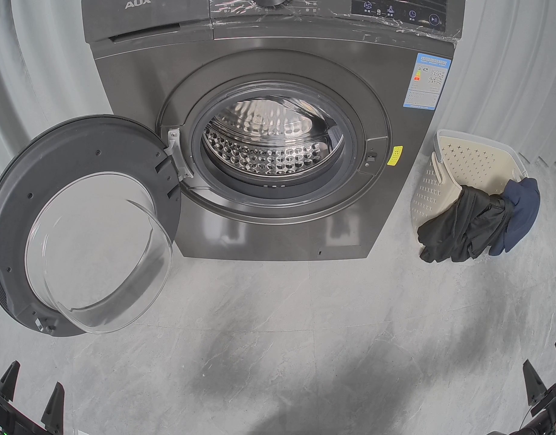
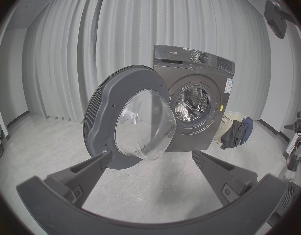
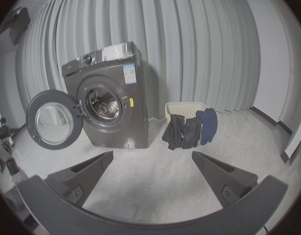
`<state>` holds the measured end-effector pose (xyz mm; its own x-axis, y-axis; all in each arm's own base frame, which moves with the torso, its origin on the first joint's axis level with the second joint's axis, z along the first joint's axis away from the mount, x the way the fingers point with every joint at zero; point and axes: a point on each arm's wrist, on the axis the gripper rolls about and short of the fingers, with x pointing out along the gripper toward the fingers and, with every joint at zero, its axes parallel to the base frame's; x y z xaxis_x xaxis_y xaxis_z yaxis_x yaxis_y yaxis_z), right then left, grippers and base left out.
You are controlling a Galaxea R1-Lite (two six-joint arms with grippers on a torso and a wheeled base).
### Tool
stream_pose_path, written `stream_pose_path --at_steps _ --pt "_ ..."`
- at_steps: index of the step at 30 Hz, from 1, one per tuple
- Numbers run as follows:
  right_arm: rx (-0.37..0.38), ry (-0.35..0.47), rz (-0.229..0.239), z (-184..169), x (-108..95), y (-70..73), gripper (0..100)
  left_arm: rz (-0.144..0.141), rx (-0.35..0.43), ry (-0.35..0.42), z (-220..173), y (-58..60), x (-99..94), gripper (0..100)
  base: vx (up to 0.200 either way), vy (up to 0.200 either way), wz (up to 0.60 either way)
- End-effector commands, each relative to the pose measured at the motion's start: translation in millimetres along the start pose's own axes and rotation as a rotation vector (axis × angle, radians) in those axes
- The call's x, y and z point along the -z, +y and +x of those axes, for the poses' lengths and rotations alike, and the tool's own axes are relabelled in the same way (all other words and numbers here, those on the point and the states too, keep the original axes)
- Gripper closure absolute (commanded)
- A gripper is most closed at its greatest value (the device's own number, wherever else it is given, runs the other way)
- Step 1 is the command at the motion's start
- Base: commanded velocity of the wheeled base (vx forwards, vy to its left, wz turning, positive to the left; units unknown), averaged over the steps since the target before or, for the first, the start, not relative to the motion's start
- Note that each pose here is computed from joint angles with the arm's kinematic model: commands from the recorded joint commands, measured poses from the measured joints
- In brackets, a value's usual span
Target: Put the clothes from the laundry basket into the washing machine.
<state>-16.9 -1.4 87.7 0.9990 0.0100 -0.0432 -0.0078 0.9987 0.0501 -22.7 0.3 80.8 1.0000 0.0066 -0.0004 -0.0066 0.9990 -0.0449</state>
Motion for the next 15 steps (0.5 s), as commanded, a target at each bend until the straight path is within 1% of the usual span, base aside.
stream_pose_path --at_steps 1,4,6,7,8,15 --pt "0.023 -0.018 -0.039 -3.8 12.7 0.9 0 0.005 0.0 0.0 0.0 0.2 5.1 0 0.0 0.0 0.0" --pt "0.02 -0.021 -0.042 -3.9 12.6 0.8 0 0.0 0.0 0.001 0.0 0.2 5.3 0 0.0 0.0 0.0" --pt "0.022 -0.021 -0.037 -3.9 12.6 0.8 0 0.002 0.0 0.0 0.0 0.2 5.1 0 0.0 -0.2 0.0" --pt "0.019 -0.022 -0.043 -3.9 12.4 0.9 0 0.011 0.002 0.001 0.0 0.2 5.3 0 0.0 -0.2 0.0" --pt "0.019 -0.022 -0.045 -3.9 12.4 0.9 0 0.013 0.002 0.0 0.0 0.2 5.1 0 0.0 -0.2 0.0" --pt "0.019 -0.022 -0.043 -3.9 12.4 0.9 0 0.008 0.002 0.0 0.0 0.2 5.1 0 0.0 -0.2 0.0"
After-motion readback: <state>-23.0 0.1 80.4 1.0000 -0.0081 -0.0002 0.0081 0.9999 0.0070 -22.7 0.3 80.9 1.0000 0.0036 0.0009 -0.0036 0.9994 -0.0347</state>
